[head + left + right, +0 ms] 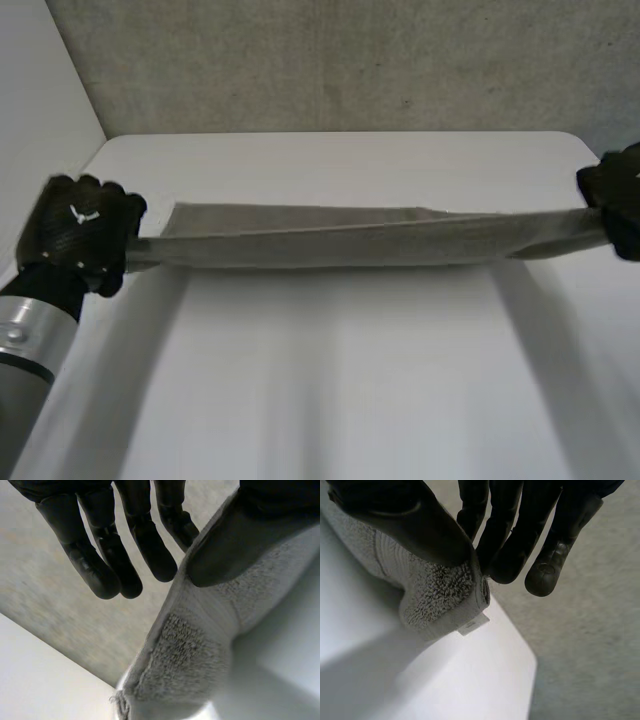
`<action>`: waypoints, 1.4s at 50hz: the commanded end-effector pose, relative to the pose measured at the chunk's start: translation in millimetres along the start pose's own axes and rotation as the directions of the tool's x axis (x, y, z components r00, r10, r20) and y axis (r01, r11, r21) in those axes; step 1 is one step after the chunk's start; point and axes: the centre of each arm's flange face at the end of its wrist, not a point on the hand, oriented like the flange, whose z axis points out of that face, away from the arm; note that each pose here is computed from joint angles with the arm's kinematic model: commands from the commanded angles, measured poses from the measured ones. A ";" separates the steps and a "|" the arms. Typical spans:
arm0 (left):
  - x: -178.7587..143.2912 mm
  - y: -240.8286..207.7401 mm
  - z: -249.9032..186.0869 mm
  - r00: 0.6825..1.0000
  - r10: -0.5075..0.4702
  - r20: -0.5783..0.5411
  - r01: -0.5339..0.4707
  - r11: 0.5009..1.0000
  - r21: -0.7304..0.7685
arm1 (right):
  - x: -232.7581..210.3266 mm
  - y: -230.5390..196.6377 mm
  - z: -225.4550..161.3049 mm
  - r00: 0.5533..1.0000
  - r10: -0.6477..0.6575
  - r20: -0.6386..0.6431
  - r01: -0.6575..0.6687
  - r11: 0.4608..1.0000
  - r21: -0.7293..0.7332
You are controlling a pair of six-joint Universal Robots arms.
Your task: Fold the towel.
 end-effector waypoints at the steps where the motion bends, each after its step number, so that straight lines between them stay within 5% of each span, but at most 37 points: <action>1: -11.4 -26.9 -15.3 1.000 0.008 0.022 -0.009 0.998 0.060 | 16.6 -24.3 -22.2 0.999 -0.027 0.041 0.026 0.999 0.019; 8: -0.9 -10.4 -2.7 1.000 0.001 -0.025 -0.001 1.000 0.000 | 10.8 -7.5 -5.4 0.992 -0.030 0.122 0.036 0.998 -0.048; 18: 33.1 39.1 54.3 0.989 -0.026 -0.148 0.003 0.989 -0.151 | -26.1 38.3 65.6 0.953 0.023 0.303 0.046 0.975 -0.217; 30: 54.1 58.4 138.5 0.989 -0.015 -0.144 -0.001 0.994 -0.109 | -44.0 58.9 143.9 0.984 -0.062 0.167 0.091 0.981 -0.174; 37: 59.2 64.1 180.0 0.999 0.001 -0.040 -0.004 0.995 -0.096 | -58.3 63.6 171.9 0.991 -0.115 0.070 0.121 0.989 -0.090; 59: 88.8 53.2 178.2 0.995 -0.009 -0.095 -0.002 0.993 -0.114 | -72.0 79.3 179.1 0.994 -0.108 0.032 0.111 0.988 -0.108; 70: 68.0 29.6 136.2 0.988 -0.113 -0.108 0.100 0.987 -0.123 | -44.3 31.3 131.9 0.996 0.088 0.008 -0.088 0.996 -0.008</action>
